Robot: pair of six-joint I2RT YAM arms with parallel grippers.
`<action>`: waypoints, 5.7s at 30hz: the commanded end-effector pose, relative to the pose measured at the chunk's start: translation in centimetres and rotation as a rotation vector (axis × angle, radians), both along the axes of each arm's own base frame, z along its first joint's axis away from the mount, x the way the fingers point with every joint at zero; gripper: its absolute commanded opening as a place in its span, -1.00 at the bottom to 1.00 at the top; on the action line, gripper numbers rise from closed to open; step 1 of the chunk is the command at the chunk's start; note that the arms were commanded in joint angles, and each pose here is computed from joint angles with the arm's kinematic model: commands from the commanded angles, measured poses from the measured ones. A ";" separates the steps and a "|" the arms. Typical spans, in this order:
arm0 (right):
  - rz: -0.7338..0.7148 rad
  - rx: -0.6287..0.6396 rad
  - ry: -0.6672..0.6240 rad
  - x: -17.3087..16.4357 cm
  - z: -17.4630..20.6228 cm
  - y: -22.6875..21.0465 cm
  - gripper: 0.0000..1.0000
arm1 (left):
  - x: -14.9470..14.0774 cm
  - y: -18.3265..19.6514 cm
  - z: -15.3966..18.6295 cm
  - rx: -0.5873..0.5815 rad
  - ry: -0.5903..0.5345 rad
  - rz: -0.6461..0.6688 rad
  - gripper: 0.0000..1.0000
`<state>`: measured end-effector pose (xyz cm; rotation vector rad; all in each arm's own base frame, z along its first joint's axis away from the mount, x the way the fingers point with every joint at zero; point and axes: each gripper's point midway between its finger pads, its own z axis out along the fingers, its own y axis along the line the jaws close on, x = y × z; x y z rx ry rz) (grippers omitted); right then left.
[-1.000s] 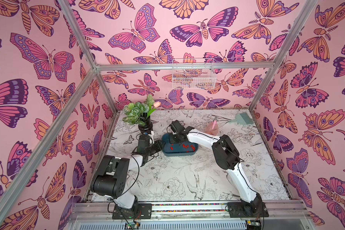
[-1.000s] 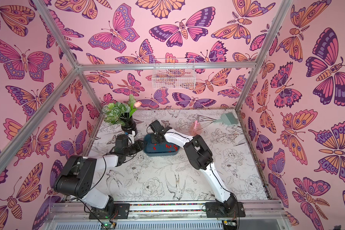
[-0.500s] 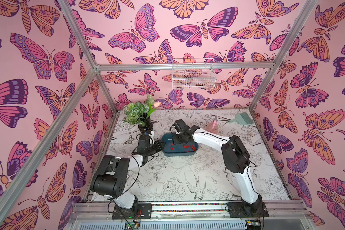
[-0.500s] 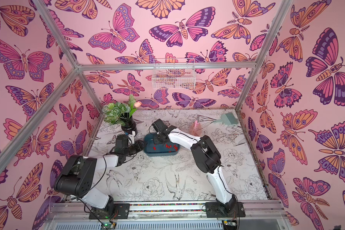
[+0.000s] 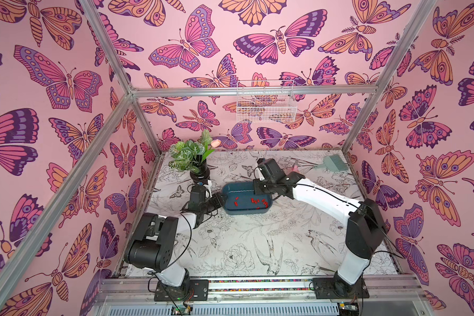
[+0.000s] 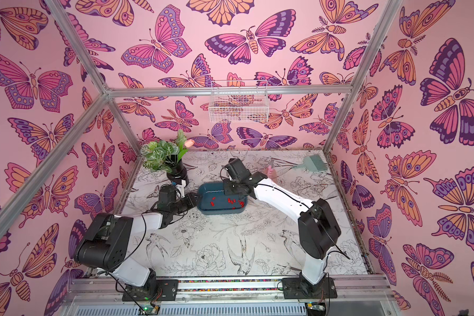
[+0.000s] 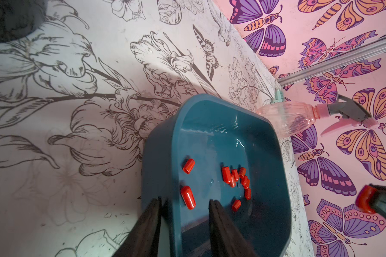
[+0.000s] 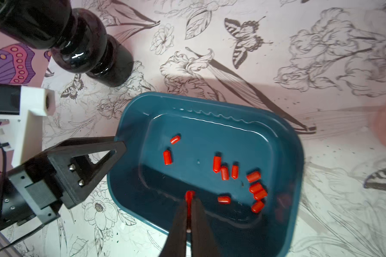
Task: Take the screw protection sleeves out of the storage box
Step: Pick up the screw protection sleeve from the storage box, then place the screw protection sleeve at the center of the board, then pick up the screw protection sleeve from the storage box.
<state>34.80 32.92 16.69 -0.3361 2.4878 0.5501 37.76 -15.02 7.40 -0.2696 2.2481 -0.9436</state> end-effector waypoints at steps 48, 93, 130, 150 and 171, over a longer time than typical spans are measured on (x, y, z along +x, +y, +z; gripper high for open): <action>-0.166 -0.195 0.366 -1.7 -13.4 -15.6 -0.78 | 0.1 -0.6 -0.3 0.000 0.001 -0.028 -0.19; -0.035 -0.117 0.065 -1.4 2.9 -6.5 0.66 | -0.8 0.2 1.4 -0.083 0.043 0.072 -0.24; 0.081 -0.153 0.275 1.8 -12.1 8.6 -0.17 | -1.4 -1.7 0.3 -0.112 0.115 -0.044 -0.25; 0.085 -0.122 0.319 2.6 -14.8 9.1 -0.27 | -1.4 -1.8 -0.1 -0.117 0.125 -0.045 -0.25; 0.094 -0.142 0.336 2.1 -15.4 8.6 -0.80 | -1.3 -1.9 -0.4 -0.119 0.137 -0.048 -0.25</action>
